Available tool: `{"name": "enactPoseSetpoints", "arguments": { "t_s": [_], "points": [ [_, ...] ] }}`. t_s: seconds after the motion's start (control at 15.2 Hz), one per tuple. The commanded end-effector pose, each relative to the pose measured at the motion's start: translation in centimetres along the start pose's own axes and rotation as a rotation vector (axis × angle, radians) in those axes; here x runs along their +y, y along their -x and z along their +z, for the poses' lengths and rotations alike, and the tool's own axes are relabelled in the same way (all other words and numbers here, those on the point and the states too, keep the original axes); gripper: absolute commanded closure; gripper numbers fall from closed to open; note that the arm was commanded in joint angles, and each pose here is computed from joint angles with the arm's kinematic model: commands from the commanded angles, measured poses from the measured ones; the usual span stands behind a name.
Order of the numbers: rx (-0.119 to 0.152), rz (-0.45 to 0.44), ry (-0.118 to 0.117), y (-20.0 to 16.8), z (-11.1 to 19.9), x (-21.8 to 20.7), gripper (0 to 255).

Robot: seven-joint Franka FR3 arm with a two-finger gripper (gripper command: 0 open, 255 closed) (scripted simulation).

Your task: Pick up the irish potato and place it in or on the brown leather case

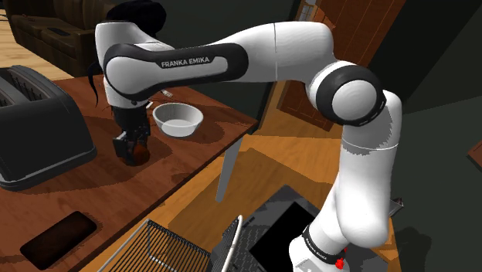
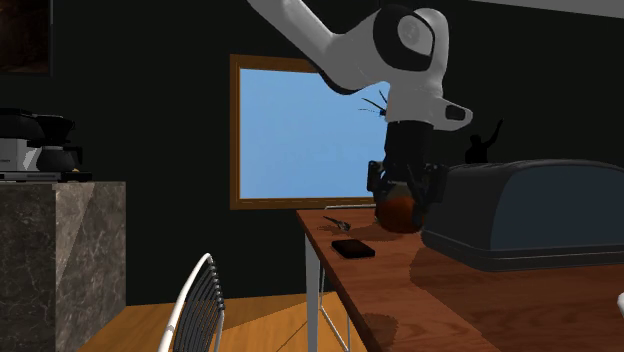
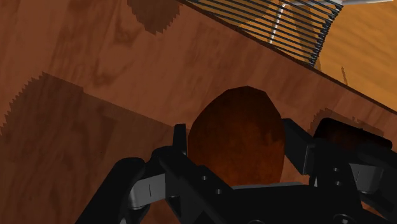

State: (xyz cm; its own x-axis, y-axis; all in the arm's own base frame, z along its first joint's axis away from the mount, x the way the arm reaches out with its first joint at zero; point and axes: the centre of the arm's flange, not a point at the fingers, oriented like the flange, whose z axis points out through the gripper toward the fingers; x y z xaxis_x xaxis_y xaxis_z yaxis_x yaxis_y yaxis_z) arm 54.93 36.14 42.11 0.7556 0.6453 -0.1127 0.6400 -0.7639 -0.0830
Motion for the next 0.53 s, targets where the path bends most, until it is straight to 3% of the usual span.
{"name": "enactPoseSetpoints", "arguments": {
  "t_s": [0.0, 0.46],
  "points": [
    [0.000, 0.001, 0.000, -0.9, -0.1, -2.7, 255],
    [0.000, 0.001, 0.000, -4.1, 0.1, -11.3, 255]
  ]
}}
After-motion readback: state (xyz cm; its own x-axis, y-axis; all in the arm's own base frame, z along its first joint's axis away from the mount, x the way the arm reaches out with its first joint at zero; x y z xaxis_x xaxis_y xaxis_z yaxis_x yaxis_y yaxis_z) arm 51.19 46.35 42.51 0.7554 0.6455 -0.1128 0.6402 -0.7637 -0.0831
